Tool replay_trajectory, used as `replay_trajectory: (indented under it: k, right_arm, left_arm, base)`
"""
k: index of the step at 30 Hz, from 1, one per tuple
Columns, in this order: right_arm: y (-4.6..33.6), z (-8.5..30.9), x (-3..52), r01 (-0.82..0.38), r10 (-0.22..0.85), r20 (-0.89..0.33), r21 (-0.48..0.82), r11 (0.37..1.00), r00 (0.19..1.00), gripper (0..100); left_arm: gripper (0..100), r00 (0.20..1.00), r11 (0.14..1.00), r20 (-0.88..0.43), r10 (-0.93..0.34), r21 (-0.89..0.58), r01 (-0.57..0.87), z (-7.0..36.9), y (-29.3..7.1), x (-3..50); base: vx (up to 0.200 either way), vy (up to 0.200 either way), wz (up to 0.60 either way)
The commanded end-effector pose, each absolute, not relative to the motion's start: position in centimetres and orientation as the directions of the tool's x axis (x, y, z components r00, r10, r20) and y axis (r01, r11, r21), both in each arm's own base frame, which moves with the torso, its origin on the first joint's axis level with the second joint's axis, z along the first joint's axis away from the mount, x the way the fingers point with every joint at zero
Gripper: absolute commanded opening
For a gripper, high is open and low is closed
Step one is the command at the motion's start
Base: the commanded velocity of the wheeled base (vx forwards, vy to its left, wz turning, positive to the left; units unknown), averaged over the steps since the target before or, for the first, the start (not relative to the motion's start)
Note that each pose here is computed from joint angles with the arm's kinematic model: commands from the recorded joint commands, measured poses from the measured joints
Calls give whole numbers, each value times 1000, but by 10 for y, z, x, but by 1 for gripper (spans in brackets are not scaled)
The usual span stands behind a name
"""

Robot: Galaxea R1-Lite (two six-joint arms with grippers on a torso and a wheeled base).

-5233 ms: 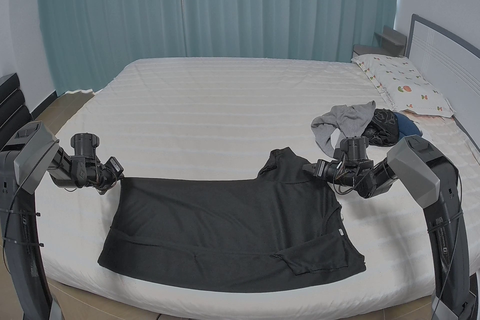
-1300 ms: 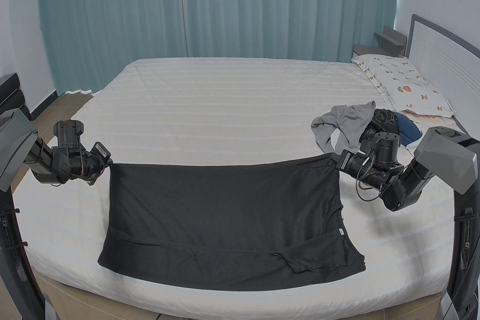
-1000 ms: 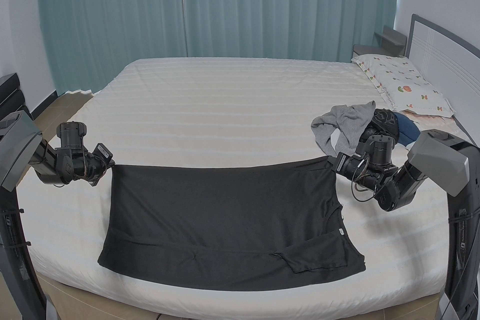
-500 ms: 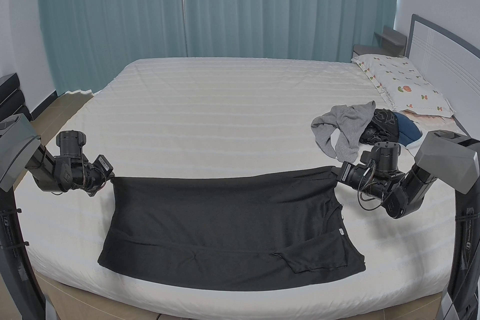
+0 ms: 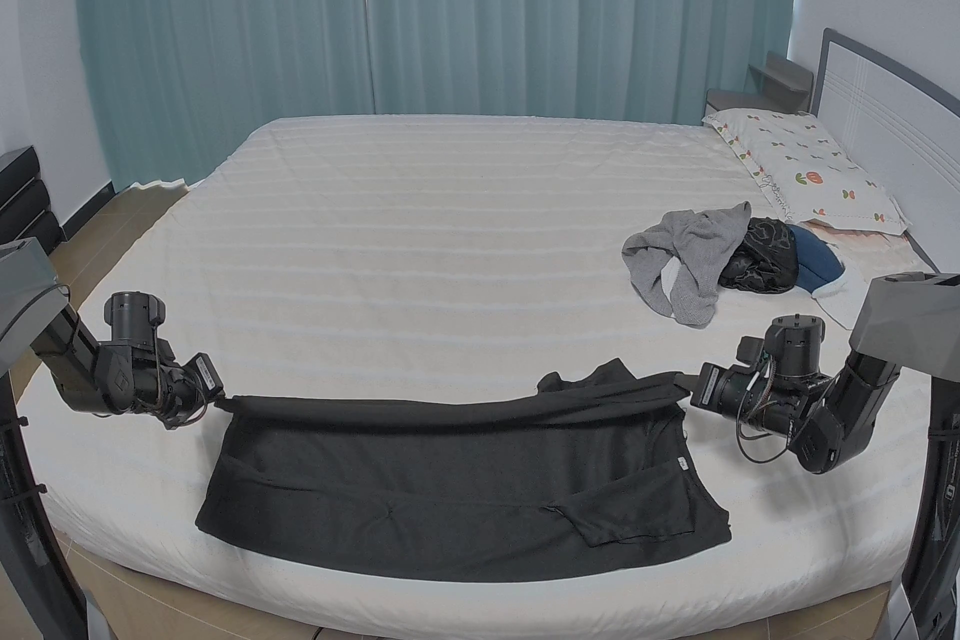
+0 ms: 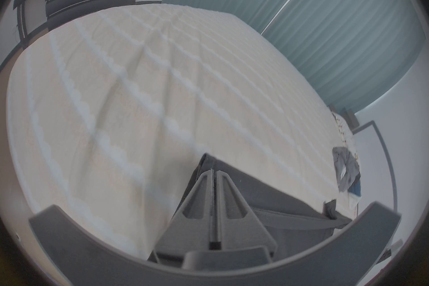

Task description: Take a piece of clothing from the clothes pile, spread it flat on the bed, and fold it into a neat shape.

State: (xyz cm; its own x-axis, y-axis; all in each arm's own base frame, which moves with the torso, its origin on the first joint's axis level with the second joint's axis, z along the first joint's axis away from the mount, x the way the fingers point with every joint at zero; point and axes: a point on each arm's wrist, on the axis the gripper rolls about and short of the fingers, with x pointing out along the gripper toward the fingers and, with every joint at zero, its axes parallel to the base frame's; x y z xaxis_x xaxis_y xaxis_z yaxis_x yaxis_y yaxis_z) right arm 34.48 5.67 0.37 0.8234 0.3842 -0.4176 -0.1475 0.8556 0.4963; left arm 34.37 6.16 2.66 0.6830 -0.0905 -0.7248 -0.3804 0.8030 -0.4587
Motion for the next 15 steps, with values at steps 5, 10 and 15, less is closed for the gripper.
replay_trajectory:
  k: [5,10,15]
  right_arm:
    - [50,-22,307,-154,394,-513,447,881,762,0]
    - [49,-36,294,-172,397,-527,424,889,751,0]
    - [47,-53,288,-168,393,-541,418,893,744,0]
  left_arm:
    - [0,622,834,-776,-100,-406,-373,21,57,310]
    - [0,591,855,-799,-106,-377,-356,15,54,299]
    - [0,568,860,-816,-109,-364,-358,9,53,294]
  base:
    - [0,0,0]
    - [0,0,0]
    - [0,0,0]
